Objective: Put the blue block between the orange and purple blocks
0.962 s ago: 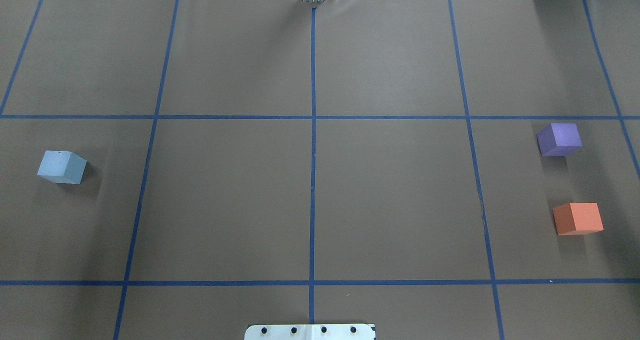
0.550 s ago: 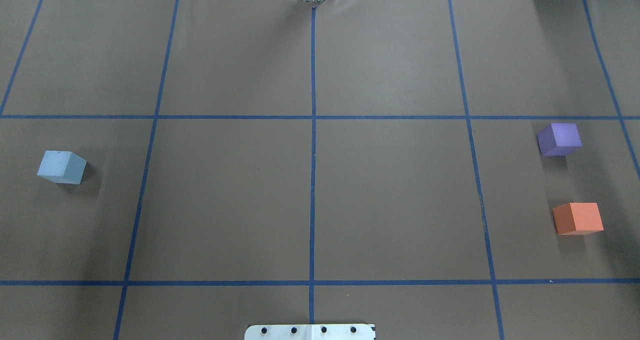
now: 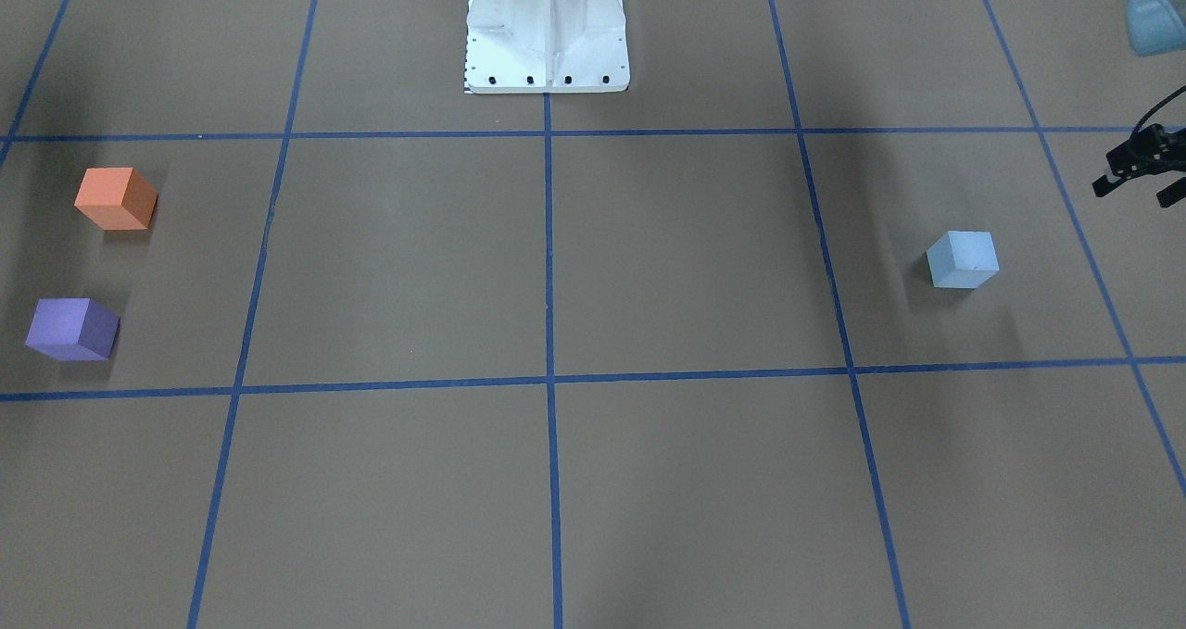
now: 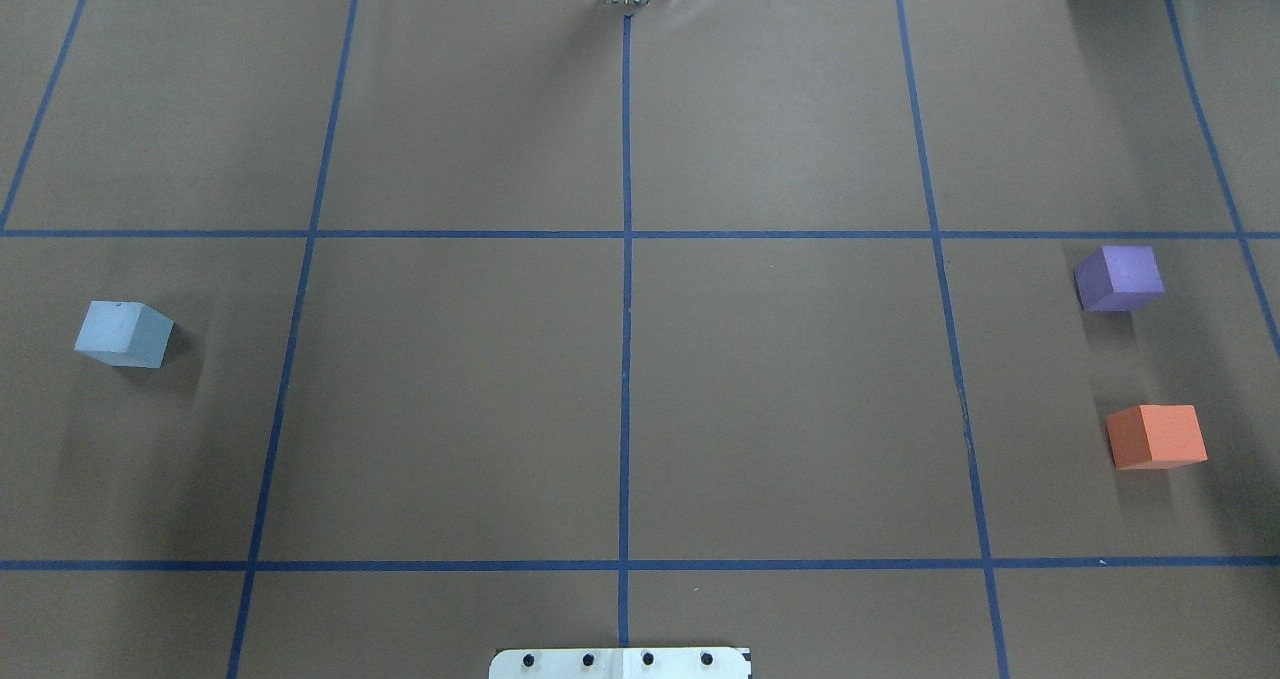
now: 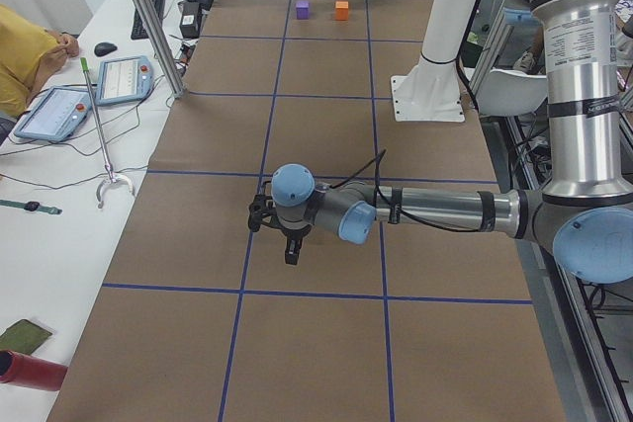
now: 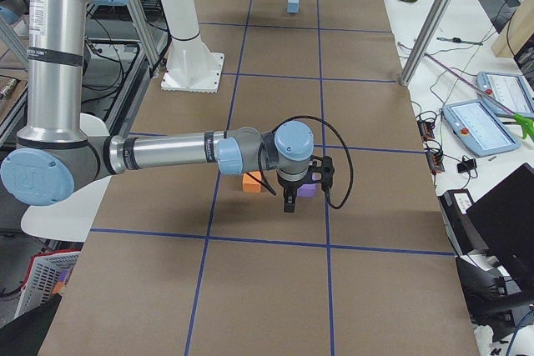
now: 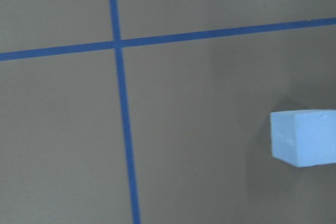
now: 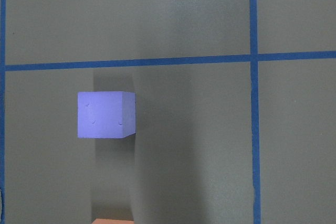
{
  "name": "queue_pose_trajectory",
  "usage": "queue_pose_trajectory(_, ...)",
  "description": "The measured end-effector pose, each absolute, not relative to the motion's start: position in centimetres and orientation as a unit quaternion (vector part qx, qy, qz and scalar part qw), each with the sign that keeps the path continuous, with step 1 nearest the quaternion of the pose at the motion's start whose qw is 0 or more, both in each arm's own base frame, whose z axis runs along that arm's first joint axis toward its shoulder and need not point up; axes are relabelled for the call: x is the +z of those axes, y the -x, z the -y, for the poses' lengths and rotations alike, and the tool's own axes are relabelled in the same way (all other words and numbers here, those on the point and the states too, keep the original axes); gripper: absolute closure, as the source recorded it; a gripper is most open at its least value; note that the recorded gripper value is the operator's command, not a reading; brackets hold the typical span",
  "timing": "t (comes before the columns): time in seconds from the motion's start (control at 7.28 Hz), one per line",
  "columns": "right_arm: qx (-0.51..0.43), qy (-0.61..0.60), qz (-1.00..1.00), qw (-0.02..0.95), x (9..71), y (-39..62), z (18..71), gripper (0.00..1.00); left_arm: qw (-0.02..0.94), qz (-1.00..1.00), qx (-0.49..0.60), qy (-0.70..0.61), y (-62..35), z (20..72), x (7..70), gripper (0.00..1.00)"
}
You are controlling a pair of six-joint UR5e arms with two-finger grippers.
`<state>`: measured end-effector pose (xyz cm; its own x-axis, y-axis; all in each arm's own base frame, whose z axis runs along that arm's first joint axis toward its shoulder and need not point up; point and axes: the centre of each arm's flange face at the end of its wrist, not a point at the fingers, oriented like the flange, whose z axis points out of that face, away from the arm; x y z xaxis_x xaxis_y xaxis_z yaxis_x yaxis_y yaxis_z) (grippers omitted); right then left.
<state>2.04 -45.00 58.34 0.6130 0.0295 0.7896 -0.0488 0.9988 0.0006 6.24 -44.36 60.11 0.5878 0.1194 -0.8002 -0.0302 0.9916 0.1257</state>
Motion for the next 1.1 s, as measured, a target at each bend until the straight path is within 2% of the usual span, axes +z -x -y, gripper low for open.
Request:
queue_pose_trajectory(0.69,0.02,-0.012,0.44,0.898,58.2,-2.0,45.0,0.0,0.898,-0.435,0.054,-0.04,-19.2,44.5,56.9,0.0)
queue_pose_trajectory(1.1,0.02,-0.013,0.441,0.897,58.1,-2.0,45.0,0.0,0.909,-0.41,0.059,-0.044,-23.1,45.5,57.6,0.0)
